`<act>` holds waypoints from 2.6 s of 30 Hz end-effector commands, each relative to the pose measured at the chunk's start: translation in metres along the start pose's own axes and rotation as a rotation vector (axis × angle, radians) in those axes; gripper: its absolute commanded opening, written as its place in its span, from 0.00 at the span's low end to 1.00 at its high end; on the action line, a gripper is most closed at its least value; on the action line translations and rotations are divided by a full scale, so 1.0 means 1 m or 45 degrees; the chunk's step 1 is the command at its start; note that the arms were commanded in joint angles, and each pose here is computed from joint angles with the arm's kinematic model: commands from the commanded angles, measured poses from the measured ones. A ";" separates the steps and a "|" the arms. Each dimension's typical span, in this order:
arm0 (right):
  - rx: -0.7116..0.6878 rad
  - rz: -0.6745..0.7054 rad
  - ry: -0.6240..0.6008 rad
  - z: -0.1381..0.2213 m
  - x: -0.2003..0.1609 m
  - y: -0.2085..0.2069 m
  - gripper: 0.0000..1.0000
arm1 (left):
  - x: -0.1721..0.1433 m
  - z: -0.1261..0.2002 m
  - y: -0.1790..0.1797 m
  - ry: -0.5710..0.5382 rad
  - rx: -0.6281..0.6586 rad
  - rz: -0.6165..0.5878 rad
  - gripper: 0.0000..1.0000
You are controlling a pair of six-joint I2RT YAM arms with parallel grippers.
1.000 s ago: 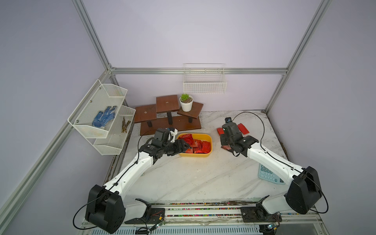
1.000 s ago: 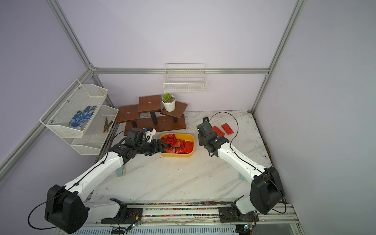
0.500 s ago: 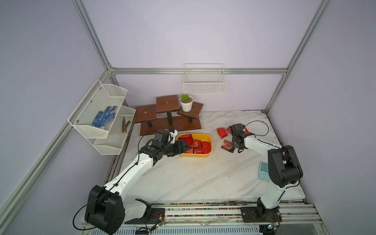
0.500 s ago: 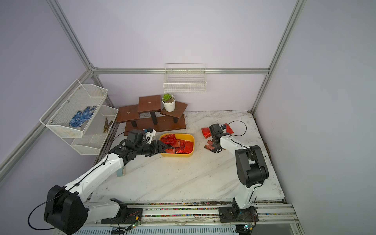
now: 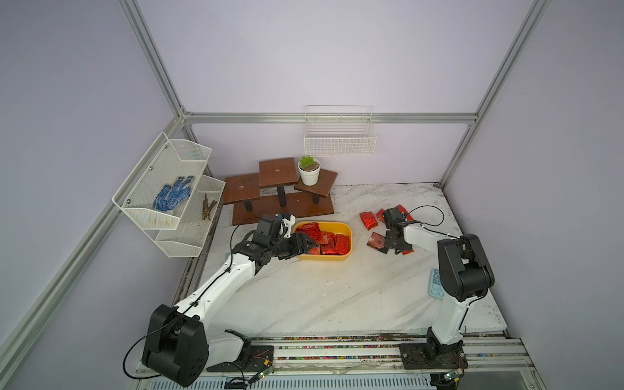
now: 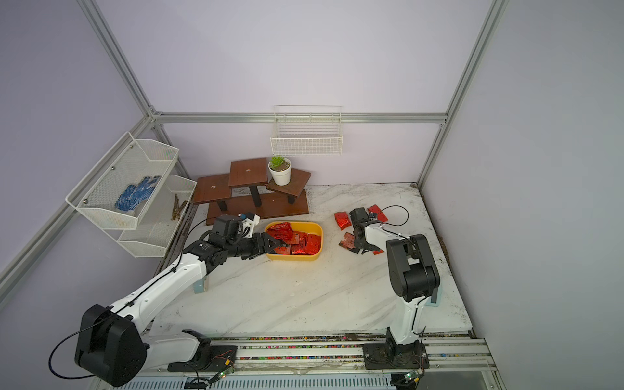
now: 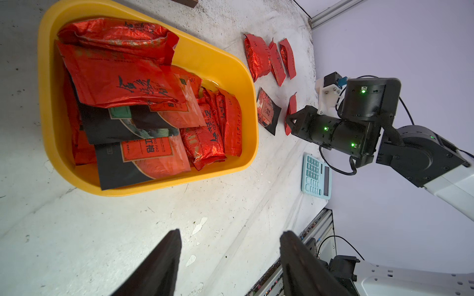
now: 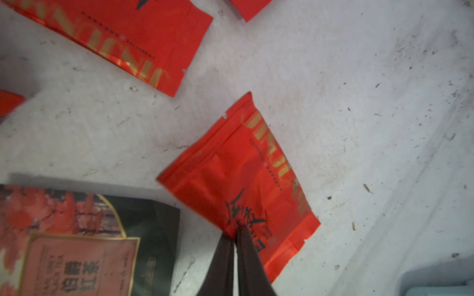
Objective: Take the tea bags out of the storage box
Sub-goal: Place the tea bag at the center of the board, then pick up the tea bag from the storage box.
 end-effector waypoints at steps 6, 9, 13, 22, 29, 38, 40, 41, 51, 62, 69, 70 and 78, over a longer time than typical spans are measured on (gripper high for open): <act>0.139 -0.074 -0.069 0.038 0.021 0.001 0.40 | 0.001 0.003 -0.002 -0.030 0.003 -0.021 0.65; 0.229 -0.088 -0.112 0.058 0.028 0.003 0.38 | 0.002 0.005 0.000 -0.041 0.024 -0.020 0.65; 0.466 -0.042 -0.139 0.089 0.035 0.015 0.37 | 0.006 0.010 0.005 -0.058 0.057 -0.010 0.65; 0.915 0.121 -0.126 0.144 0.034 0.060 0.34 | 0.018 0.028 0.032 -0.109 0.135 0.061 0.65; 1.124 0.486 -0.151 0.190 -0.001 0.121 0.33 | 0.017 0.041 0.057 -0.139 0.201 0.142 0.65; 1.178 0.957 -0.199 0.225 -0.065 0.195 0.44 | -0.001 0.045 0.086 -0.149 0.232 0.263 0.65; 1.131 1.040 -0.209 0.223 -0.076 0.208 0.44 | -0.007 0.044 0.093 -0.147 0.226 0.297 0.65; 1.096 1.069 -0.220 0.220 -0.080 0.214 0.45 | -0.009 0.044 0.096 -0.149 0.221 0.307 0.65; 0.883 1.250 -0.249 0.182 -0.096 0.250 0.43 | -0.027 0.041 0.108 -0.149 0.185 0.376 0.65; 0.833 1.306 -0.240 0.162 -0.105 0.268 0.40 | -0.026 0.039 0.108 -0.131 0.159 0.379 0.65; 0.805 1.327 -0.254 0.156 -0.108 0.275 0.38 | -0.026 0.039 0.107 -0.129 0.158 0.376 0.65; 0.802 1.331 -0.252 0.154 -0.108 0.277 0.38 | -0.027 0.039 0.107 -0.126 0.159 0.378 0.65; 0.804 1.365 -0.257 0.152 -0.115 0.283 0.37 | -0.024 0.040 0.105 -0.126 0.146 0.373 0.65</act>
Point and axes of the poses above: each gripper's point midway between its finger pads, its own z axis back along the fingers, its own y axis along the line the jaws close on, x = y × z, the point moved 5 cm from there along z, back along the fingers, and after that the axes turned 11 degrees about -z, right-handed, at the moved point
